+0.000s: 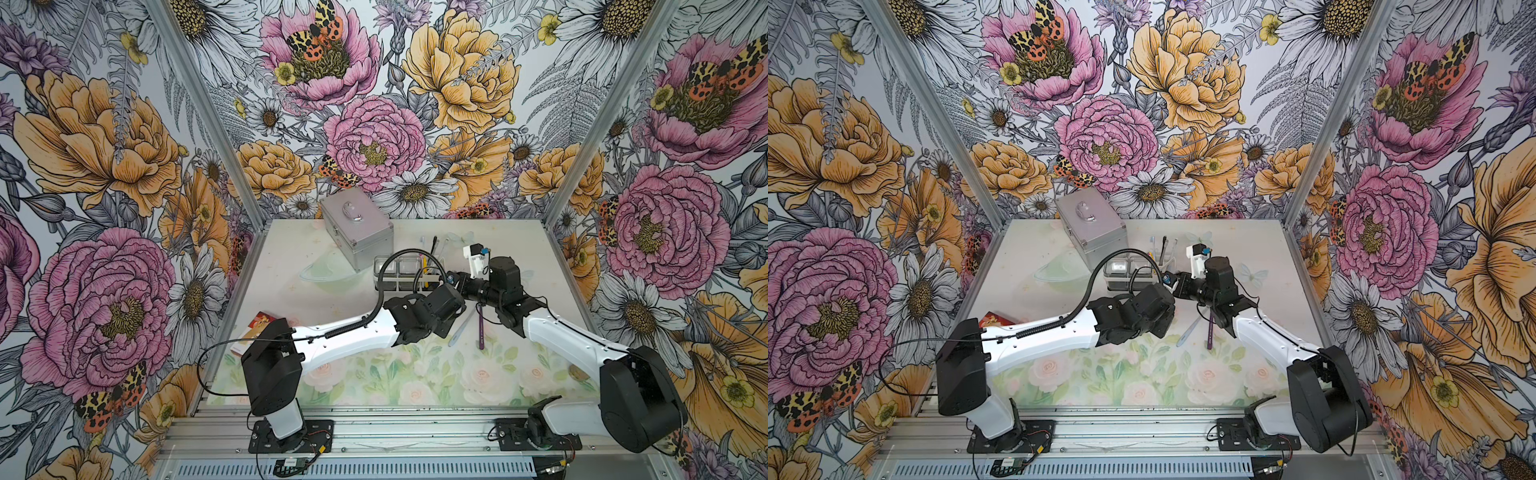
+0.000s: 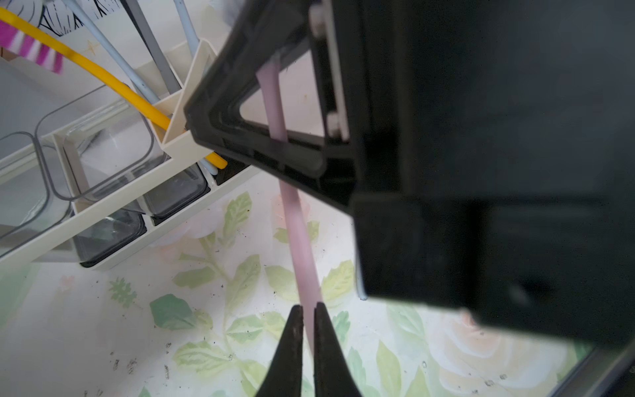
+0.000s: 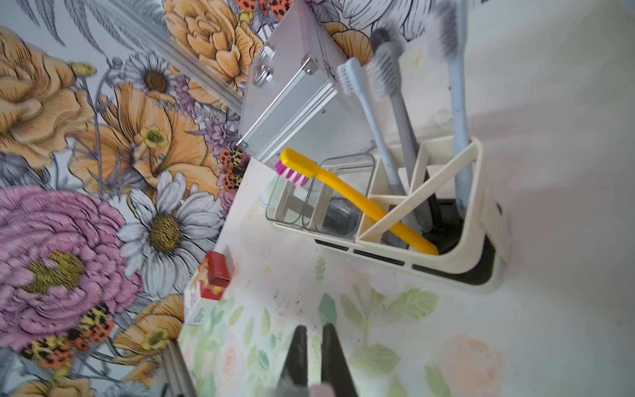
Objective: Place the toothbrush into the toothbrush holder
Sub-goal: Pick up the toothbrush from the center of the board.
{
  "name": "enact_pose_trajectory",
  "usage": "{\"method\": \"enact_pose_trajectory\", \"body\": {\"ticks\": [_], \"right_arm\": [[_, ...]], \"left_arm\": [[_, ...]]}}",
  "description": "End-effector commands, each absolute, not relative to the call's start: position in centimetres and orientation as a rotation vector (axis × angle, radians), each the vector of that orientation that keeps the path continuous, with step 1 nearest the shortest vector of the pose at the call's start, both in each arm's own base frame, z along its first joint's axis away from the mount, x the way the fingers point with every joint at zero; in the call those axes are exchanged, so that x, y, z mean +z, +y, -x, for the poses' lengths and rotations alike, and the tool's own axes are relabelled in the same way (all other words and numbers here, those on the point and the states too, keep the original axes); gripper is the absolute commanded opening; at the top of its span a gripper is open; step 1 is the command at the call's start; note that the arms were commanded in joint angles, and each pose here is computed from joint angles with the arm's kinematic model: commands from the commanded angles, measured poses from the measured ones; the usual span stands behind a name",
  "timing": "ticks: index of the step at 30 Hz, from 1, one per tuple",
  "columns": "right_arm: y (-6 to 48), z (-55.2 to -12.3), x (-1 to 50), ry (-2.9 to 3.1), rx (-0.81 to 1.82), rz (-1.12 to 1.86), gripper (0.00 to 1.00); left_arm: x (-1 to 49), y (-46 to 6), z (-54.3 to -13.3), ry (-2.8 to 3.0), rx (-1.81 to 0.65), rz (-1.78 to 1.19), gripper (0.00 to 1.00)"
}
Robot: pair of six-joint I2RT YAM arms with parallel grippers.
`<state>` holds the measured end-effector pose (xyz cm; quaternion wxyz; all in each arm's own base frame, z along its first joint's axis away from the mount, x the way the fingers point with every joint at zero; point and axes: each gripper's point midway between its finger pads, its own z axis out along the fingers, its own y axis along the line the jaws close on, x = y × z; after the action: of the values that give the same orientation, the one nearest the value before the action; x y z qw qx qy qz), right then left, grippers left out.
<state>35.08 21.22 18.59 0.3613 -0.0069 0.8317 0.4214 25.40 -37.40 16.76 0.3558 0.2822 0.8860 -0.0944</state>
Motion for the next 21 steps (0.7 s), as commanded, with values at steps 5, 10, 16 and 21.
{"method": "enact_pose_trajectory", "body": {"ticks": [5, 10, 16, 21], "right_arm": [[20.6, -35.8, 18.4, 2.138, 1.057, -0.008, 0.00], [20.4, -35.6, 18.8, 2.128, 1.055, -0.015, 0.00], [19.2, -35.5, 19.5, 2.102, 0.968, -0.021, 0.00], [18.4, -35.9, 21.1, 2.069, 0.870, 0.034, 0.00]], "left_arm": [[18.9, -37.5, -26.0, 2.231, -0.249, -0.704, 0.00], [19.2, -37.1, -25.9, 2.227, -0.247, -0.690, 0.00], [19.6, -35.5, -26.1, 2.216, -0.214, -0.639, 0.01], [18.9, -33.4, -26.2, 2.182, -0.156, -0.617, 0.30]]}}
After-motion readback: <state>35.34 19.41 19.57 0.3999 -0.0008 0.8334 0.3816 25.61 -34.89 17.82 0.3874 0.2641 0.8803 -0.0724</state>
